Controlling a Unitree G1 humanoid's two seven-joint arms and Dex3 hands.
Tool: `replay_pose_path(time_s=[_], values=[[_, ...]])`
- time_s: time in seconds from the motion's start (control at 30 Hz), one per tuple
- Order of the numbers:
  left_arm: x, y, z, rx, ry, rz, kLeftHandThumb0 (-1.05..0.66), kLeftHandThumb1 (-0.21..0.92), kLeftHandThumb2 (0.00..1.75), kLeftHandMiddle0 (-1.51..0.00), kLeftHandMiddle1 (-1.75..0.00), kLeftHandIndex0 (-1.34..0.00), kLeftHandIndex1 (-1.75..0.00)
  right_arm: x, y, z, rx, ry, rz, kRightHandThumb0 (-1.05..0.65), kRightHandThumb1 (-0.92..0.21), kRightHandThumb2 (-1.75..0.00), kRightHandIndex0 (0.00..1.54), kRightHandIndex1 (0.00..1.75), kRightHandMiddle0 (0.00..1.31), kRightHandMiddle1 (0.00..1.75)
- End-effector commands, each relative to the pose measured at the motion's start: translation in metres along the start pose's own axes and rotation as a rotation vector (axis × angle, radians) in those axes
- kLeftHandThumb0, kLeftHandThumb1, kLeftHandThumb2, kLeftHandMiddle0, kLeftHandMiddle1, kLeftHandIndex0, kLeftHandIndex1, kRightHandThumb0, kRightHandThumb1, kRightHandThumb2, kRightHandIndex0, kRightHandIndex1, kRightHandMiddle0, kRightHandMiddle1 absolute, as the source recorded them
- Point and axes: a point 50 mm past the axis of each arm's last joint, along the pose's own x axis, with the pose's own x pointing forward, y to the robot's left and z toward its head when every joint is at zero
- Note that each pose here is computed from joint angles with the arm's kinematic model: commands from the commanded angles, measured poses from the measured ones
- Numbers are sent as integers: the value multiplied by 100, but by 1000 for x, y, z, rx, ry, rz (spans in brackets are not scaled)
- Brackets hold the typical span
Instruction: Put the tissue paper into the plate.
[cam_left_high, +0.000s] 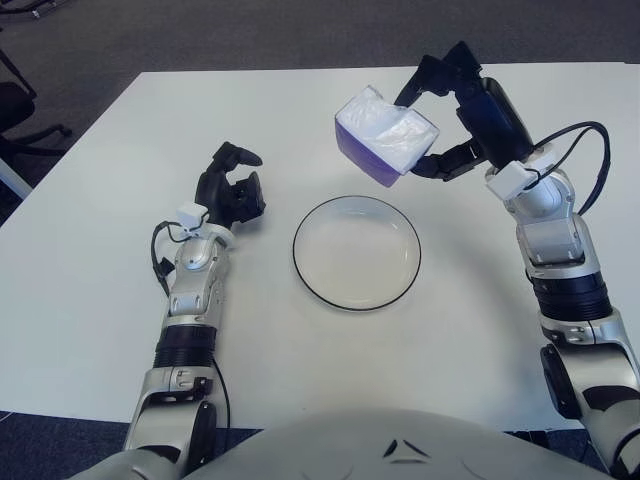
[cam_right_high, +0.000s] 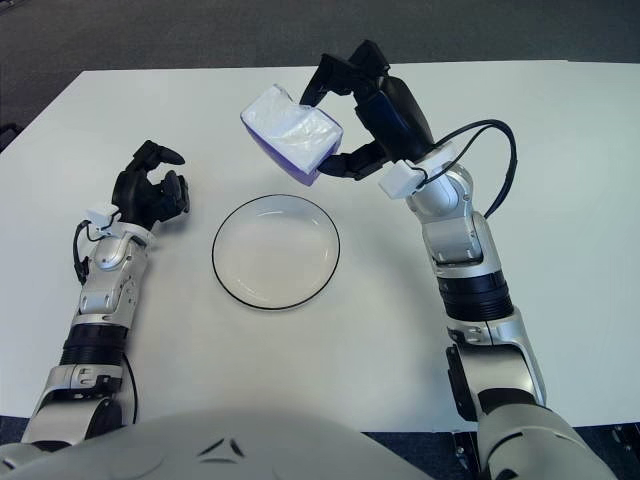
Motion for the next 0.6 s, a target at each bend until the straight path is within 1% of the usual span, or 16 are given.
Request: replay_pose_path(time_s=[0.0,0.13,0.23,0.3,0.33,0.43,0.57], values=[[-57,-5,-72,-96,293,63,-42,51,108,-125,-175,-47,-175,-4,-2,9,24,-48,-12,55,-11,-156,78,175,99,175],[-57,-5,-72,-95,288,60,-42,51,108,-125,-175,-46,-175,-7,1,12,76,-56,17,55,-11,-156,78,175,99,175],[-56,-4,-72,-92,285,58,-42,51,108,-126,-175,-46,-175,-8,2,13,84,-74,31,56,-11,-157,78,175,100,175],[-56,-4,-72,-90,284,57,-42,51,108,-126,-175,-46,-175,-9,10,20,97,-108,42,56,-10,-157,79,175,101,175],[-56,-4,-72,-89,284,57,-42,51,108,-126,-175,-46,-175,-10,12,20,104,-117,50,56,-10,-158,79,175,101,175],[-56,-5,-73,-87,284,56,-42,51,108,-126,-175,-46,-175,-11,11,18,118,-124,71,56,-10,-158,79,175,102,175],[-57,-5,-72,-84,286,56,-42,51,108,-126,-175,-46,-175,-16,16,20,173,-131,147,56,-10,-157,78,175,99,175]])
